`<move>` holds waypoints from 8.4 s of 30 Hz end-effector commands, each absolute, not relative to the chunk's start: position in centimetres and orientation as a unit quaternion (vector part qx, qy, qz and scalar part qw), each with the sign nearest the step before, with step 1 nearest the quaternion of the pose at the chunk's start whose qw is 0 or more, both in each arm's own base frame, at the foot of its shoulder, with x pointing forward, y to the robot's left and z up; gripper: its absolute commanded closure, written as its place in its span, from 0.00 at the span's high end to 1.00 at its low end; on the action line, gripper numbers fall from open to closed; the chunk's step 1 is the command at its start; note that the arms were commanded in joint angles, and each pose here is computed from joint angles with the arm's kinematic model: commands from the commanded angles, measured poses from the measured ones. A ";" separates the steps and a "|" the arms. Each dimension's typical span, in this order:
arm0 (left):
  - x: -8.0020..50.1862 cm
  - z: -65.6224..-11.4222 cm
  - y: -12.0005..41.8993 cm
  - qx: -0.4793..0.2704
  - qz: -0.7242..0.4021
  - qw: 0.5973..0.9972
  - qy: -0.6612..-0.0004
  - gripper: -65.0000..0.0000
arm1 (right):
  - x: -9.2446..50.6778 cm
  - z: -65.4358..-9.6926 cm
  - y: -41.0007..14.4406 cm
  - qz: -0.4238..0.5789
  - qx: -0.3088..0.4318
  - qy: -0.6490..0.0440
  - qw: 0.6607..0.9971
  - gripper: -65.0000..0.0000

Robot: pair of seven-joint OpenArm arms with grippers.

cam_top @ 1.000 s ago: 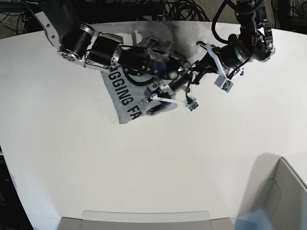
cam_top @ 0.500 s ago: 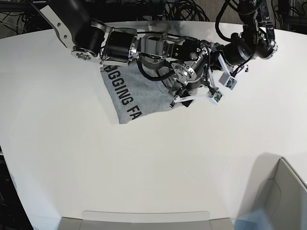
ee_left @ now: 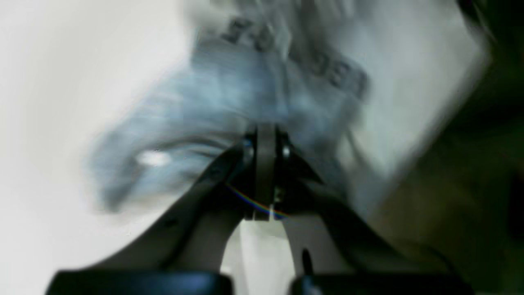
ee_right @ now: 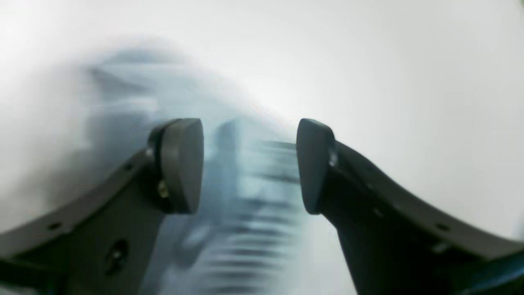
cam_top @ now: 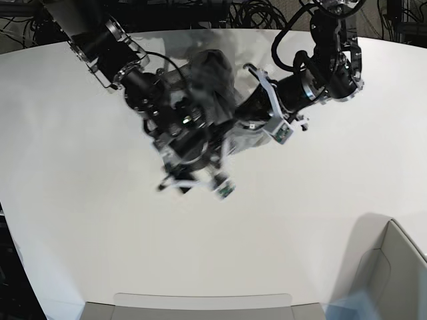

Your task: Fold the T-shirt properly

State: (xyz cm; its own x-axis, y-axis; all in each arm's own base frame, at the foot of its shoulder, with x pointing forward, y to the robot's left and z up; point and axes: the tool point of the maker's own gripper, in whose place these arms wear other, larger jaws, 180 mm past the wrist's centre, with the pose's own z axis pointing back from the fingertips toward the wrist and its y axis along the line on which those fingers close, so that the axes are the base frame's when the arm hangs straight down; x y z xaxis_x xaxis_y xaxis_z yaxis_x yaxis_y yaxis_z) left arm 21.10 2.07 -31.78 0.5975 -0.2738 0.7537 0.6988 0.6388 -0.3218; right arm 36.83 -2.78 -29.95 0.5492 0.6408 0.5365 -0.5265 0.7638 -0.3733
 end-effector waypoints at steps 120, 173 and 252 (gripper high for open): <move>23.2 -39.7 -0.2 -0.235 -0.392 0.854 -0.247 0.00 | 33.7 -39.8 -9.6 0.482 -0.071 -0.168 0.857 0.00; 22.9 -37.8 -4.3 -0.237 -0.377 0.863 -0.237 0.00 | 35.4 -37.8 -9.4 0.406 -0.030 -0.241 0.881 0.00; 31.5 -28.6 23.5 -0.051 -0.093 0.858 -0.503 0.00 | 26.1 -32.5 -15.1 0.273 -0.045 -0.366 0.889 0.00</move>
State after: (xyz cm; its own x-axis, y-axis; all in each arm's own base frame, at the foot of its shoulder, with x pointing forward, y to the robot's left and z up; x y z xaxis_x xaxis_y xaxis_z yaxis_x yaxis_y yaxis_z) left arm 30.84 23.13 -30.19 0.5236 -0.1009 0.8459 0.2094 0.9777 -0.0130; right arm 25.68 -14.95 -33.33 0.6065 0.5099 0.6101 -0.4524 0.8523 -0.2626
